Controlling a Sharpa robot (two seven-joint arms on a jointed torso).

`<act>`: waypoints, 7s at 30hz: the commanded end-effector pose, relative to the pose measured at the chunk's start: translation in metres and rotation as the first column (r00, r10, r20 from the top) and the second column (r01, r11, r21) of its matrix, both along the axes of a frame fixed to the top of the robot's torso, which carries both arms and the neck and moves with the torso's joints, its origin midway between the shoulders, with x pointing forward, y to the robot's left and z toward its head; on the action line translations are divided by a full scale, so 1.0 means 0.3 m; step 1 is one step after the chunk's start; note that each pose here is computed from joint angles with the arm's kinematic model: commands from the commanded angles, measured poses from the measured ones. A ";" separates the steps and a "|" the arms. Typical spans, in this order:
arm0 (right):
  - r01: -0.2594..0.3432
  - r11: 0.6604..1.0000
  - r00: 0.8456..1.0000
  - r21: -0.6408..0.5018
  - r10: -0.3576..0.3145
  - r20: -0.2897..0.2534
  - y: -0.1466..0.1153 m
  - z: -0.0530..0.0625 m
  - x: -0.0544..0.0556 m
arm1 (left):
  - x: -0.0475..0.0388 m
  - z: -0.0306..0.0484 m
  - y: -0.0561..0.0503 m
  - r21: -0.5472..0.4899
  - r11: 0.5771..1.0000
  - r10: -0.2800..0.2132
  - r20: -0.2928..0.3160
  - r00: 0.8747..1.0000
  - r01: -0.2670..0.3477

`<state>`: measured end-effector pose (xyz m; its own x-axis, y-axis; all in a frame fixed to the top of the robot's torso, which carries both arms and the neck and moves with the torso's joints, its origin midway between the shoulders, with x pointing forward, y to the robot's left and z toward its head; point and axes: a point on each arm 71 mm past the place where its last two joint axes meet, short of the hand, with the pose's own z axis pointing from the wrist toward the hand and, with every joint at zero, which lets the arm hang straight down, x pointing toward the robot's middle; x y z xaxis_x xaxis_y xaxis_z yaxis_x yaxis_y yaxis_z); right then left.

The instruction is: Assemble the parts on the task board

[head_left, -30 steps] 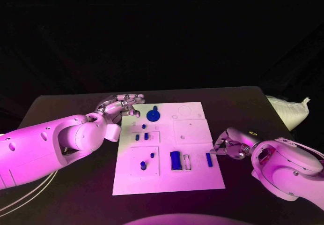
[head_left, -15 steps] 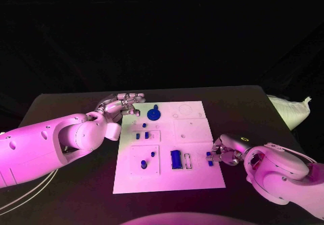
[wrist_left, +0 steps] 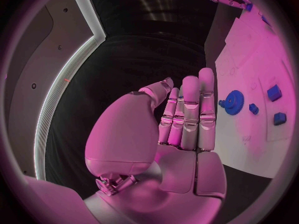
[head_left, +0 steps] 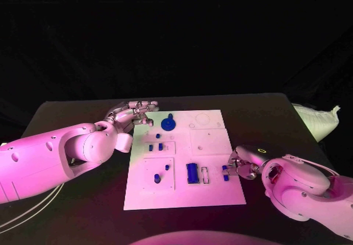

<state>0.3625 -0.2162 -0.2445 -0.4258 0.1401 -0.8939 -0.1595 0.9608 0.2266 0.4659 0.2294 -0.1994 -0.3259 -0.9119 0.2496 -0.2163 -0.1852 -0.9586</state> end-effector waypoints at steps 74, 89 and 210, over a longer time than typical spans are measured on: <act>0.093 0.971 0.986 0.218 -0.059 -0.158 0.138 -0.007 -0.027 | -0.005 0.003 -0.010 -0.014 1.000 -0.022 0.003 1.000 0.022; 0.092 0.980 0.986 0.174 -0.066 -0.153 0.145 -0.019 -0.016 | -0.006 0.003 -0.012 -0.015 1.000 -0.026 0.001 1.000 0.026; 0.230 0.150 0.910 0.962 -0.384 -0.157 0.063 0.056 0.364 | 0.021 -0.100 -0.106 0.161 0.932 0.295 0.182 0.938 -0.324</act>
<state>0.4732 -0.1898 -0.2310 -0.1754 0.9845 -0.0048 0.0193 0.0083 0.9998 0.4740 0.1941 -0.2356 -0.1211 -0.9845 0.1270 -0.1081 -0.1141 -0.9876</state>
